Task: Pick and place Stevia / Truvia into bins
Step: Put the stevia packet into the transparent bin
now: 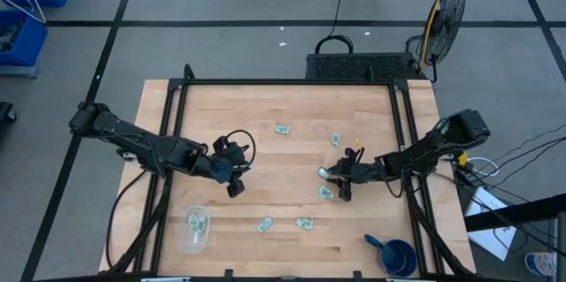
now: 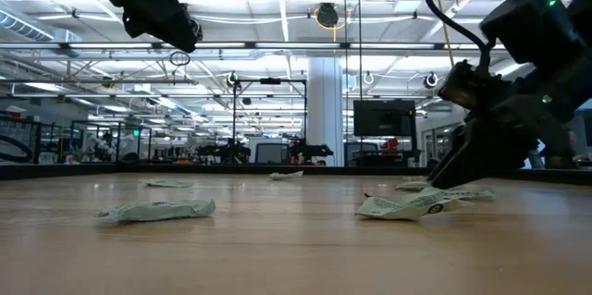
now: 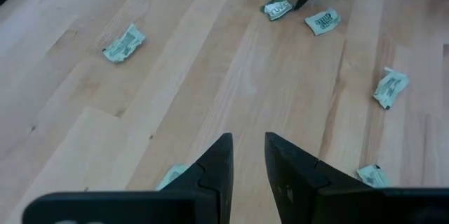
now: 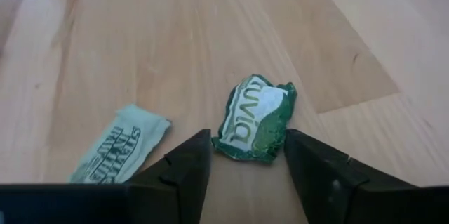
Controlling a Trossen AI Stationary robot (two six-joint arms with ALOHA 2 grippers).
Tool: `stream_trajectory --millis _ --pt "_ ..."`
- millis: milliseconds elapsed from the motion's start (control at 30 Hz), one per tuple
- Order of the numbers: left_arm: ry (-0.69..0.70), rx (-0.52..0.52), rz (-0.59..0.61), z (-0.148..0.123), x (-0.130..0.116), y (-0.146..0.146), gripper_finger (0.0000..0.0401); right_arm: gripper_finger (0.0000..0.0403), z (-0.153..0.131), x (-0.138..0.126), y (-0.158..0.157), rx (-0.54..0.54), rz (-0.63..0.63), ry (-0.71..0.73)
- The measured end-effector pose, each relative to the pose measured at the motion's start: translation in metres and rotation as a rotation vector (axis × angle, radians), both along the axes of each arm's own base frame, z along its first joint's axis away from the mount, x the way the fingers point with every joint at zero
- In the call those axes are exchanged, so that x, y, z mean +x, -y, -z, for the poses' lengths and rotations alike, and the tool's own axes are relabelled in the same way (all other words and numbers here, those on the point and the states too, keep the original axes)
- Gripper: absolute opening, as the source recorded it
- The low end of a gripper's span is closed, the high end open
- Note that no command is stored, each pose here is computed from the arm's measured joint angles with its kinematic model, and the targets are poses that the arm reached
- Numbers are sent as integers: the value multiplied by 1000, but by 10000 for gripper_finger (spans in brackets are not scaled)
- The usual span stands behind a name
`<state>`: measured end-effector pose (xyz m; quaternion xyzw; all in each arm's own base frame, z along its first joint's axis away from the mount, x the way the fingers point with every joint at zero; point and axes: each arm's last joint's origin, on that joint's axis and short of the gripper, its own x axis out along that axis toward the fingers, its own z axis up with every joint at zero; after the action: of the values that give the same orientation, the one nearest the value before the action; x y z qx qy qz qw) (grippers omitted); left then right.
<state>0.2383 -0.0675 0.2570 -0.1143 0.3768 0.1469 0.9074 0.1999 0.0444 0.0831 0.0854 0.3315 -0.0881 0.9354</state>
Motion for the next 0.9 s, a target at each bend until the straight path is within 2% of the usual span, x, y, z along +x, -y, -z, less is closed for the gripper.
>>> stream_trajectory --millis 133,400,533,633,733,800,900 --pt "3 -3 -2 0 0 0 88 151 1 1 0 -25 -22 1" --pt "61 -13 -10 0 9 2 88 78 0 2 5 -38 8 12" --pt "63 59 81 10 24 7 88 55 0 2 6 -51 8 15" --pt "17 147 155 25 36 9 88 45 -2 4 5 -72 -14 42" --pt "29 181 179 33 48 8 88 41 -10 10 4 -80 -36 139" --pt "42 197 197 36 53 8 88 43 -15 13 3 -51 -84 183" --pt "75 243 296 38 62 8 88 56 -23 26 3 7 -157 220"
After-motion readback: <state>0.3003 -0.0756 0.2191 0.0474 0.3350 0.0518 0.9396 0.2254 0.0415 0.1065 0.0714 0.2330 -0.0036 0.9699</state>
